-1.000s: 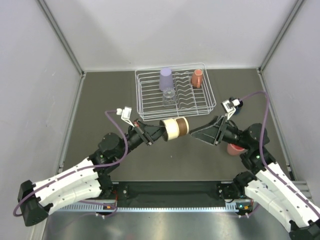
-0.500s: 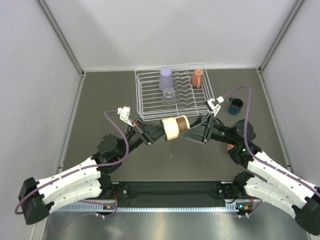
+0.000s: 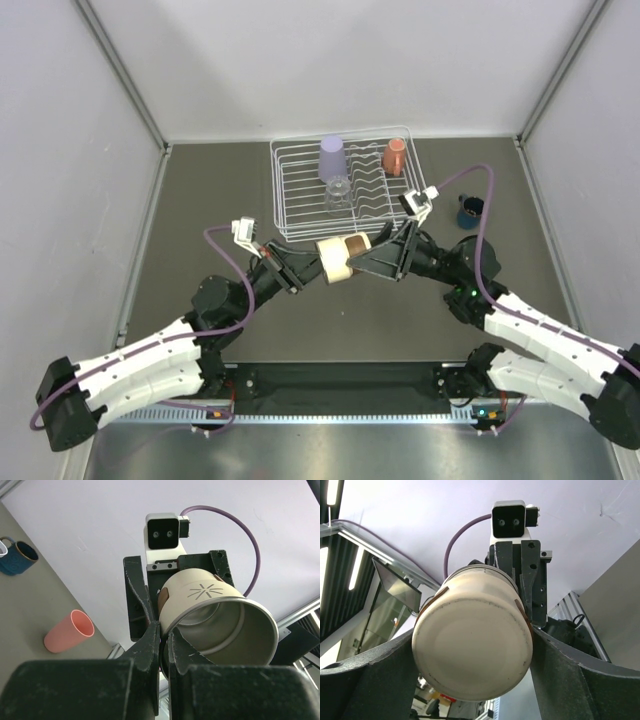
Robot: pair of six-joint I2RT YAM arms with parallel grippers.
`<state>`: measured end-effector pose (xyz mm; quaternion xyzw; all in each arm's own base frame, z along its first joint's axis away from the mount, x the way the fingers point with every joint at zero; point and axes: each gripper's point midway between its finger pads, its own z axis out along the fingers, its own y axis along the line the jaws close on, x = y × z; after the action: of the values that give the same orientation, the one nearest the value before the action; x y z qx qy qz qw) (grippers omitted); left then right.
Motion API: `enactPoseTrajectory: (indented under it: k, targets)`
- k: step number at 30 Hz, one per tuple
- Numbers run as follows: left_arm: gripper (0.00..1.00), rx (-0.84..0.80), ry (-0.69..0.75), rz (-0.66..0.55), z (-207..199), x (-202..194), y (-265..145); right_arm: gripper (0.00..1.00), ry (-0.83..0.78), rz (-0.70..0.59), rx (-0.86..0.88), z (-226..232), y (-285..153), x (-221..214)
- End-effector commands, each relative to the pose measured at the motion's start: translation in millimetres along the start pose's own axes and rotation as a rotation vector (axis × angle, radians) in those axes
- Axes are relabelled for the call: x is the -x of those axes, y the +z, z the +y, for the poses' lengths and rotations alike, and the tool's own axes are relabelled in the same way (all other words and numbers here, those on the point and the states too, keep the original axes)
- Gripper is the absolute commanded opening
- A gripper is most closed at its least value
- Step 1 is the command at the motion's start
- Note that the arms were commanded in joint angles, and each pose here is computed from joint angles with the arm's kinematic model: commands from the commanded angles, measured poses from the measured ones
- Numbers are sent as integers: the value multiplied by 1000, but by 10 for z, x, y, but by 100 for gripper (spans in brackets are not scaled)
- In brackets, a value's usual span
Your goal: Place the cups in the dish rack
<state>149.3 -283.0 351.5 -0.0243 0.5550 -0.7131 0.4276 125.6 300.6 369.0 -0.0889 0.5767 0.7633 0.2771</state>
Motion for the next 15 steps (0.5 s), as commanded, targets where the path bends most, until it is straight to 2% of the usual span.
enactPoseTrajectory:
  k: [1,5,8,12,13,14,15]
  targets:
    - [0,-87,-1,-48,-222,121,-33,81,-75,-51,104,340,93,135]
    - [0,-88,-1,-52,-224,126,-73,87,-77,-53,83,275,127,148]
    - [0,-82,3,-54,-217,131,-99,77,-76,-53,77,241,167,166]
    - [0,-78,14,-48,-215,123,-123,44,-73,-51,81,205,214,179]
    - [0,-79,14,-46,-221,122,-135,26,-72,-47,73,166,236,179]
    - [0,-69,17,-39,-197,107,-139,16,-77,-45,73,171,259,193]
    - [0,-63,24,-38,-184,105,-147,0,-75,-33,63,127,280,179]
